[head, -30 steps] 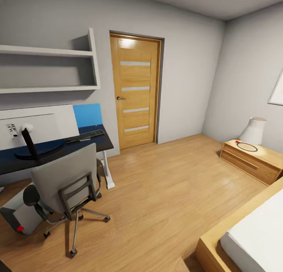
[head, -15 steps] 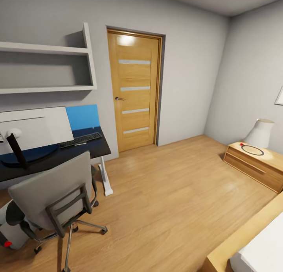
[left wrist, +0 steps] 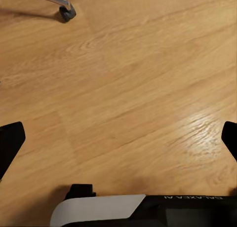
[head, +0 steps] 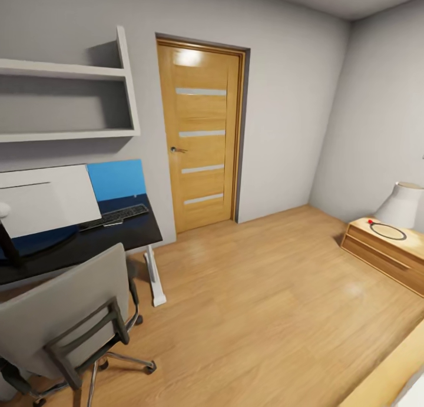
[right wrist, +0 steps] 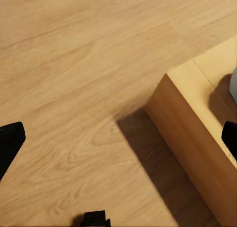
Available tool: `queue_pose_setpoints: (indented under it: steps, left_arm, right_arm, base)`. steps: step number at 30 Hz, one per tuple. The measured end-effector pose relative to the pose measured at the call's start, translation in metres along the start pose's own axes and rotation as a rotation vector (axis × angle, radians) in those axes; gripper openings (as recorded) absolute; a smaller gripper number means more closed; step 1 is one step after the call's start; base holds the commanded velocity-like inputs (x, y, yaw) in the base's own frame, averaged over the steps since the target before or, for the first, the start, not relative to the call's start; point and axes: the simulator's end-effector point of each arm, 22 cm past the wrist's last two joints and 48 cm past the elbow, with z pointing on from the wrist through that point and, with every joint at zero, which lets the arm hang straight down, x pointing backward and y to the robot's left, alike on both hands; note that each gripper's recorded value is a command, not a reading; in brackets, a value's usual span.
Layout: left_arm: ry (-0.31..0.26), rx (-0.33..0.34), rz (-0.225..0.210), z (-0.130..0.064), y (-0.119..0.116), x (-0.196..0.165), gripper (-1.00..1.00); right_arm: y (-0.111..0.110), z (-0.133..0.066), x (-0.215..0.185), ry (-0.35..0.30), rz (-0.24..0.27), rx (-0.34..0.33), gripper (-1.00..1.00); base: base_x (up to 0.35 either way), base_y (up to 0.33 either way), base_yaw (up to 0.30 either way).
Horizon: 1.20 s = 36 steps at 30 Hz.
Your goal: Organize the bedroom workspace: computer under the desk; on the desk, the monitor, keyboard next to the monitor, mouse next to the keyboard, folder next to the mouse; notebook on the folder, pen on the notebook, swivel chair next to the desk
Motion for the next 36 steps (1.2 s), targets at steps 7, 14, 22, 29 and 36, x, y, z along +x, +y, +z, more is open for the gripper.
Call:
queue_pose_setpoints:
  steps: [7, 14, 22, 29, 36]
  left_arm:
    - [0.000, -0.001, 0.001, 0.0000, 0.0006, -0.0001, 1.00]
    - [0.000, -0.001, 0.001, 0.0001, 0.0011, -0.0003, 1.00]
    - [0.000, -0.001, 0.001, 0.0001, 0.0011, -0.0002, 1.00]
    - [0.000, -0.001, 0.001, 0.0002, 0.0011, -0.0003, 1.00]
    - [0.000, -0.002, 0.000, 0.0001, 0.0019, -0.0002, 1.00]
  right_arm:
    - [-0.0019, 0.0001, -0.0024, -0.010, 0.001, 0.004, 1.00]
    - [0.0018, 0.0003, -0.0038, -0.015, -0.003, -0.004, 1.00]
    - [0.0002, 0.0003, -0.0040, -0.015, -0.002, 0.000, 1.00]
    - [-0.0002, 0.0003, -0.0040, -0.015, -0.001, 0.001, 1.00]
    - [0.0000, 0.0004, -0.0040, -0.015, -0.002, 0.000, 1.00]
  base:
    - [0.326, 0.000, 0.000]
    - [0.326, 0.000, -0.001]
    - [0.326, 0.000, -0.180]
    - [0.326, 0.000, -0.254]
    - [0.326, 0.000, -0.160]
